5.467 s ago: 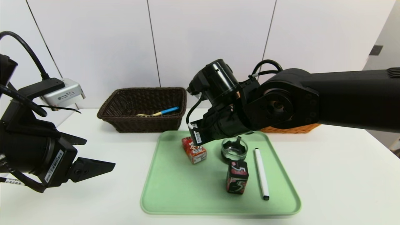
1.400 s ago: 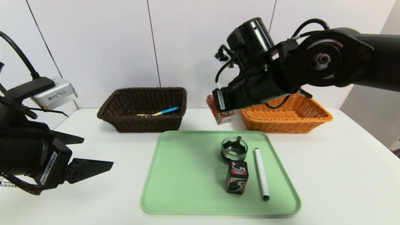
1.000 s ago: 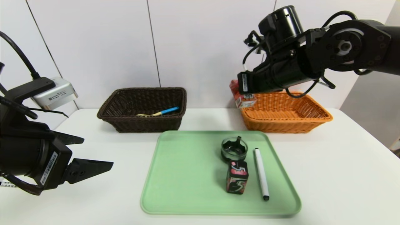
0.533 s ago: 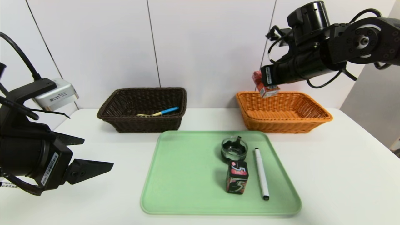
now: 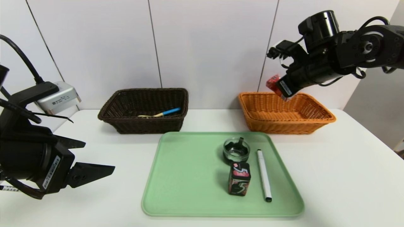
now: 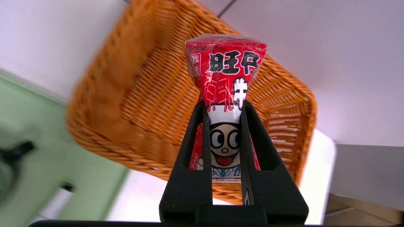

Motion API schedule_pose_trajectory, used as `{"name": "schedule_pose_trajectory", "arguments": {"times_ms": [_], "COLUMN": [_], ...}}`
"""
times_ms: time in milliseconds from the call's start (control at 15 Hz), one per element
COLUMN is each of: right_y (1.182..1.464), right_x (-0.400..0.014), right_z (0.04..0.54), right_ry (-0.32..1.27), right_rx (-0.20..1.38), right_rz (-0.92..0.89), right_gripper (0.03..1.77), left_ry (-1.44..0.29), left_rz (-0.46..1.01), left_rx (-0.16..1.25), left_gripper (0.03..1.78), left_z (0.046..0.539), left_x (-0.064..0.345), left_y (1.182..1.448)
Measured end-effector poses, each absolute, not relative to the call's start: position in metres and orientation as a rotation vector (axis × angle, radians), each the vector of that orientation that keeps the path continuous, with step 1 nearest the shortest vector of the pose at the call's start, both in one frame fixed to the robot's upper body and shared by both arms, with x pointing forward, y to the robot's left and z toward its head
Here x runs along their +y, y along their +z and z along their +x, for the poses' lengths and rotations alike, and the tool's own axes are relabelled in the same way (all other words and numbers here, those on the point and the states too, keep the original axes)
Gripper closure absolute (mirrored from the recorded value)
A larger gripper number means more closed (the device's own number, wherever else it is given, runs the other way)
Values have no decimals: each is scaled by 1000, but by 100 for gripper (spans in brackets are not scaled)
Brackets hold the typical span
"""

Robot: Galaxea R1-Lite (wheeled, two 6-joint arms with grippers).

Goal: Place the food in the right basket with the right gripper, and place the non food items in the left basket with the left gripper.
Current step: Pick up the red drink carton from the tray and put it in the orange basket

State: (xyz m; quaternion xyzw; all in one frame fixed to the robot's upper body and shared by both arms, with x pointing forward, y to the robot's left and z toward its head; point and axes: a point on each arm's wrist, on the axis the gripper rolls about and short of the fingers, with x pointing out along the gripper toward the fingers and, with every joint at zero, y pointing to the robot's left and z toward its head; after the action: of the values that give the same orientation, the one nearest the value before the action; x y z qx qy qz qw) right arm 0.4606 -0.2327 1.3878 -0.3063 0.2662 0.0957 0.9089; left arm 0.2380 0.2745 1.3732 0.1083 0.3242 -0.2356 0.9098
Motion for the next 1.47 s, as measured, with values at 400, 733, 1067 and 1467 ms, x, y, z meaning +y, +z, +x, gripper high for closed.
{"name": "schedule_pose_trajectory", "arguments": {"times_ms": [400,733,1067,1467], "right_y": [1363,1332,1317,1312], "right_x": [-249,-251,-249,-248], "right_z": [492,513,520,524], "right_ry": [208,226,240,247], "right_rx": [547,613,645,651], "right_rz": [-838,-865,-860,-852], "right_gripper": [152,152,152,112], "left_ry": [-483,-482,-487,-487], "left_rz": [224,222,223,223], "left_rx": [681,679,664,663], "left_gripper": [12,12,12,12], "left_z": [239,240,242,242], "left_x": [274,274,273,273], "left_y": [1371,1368,1365,1365]}}
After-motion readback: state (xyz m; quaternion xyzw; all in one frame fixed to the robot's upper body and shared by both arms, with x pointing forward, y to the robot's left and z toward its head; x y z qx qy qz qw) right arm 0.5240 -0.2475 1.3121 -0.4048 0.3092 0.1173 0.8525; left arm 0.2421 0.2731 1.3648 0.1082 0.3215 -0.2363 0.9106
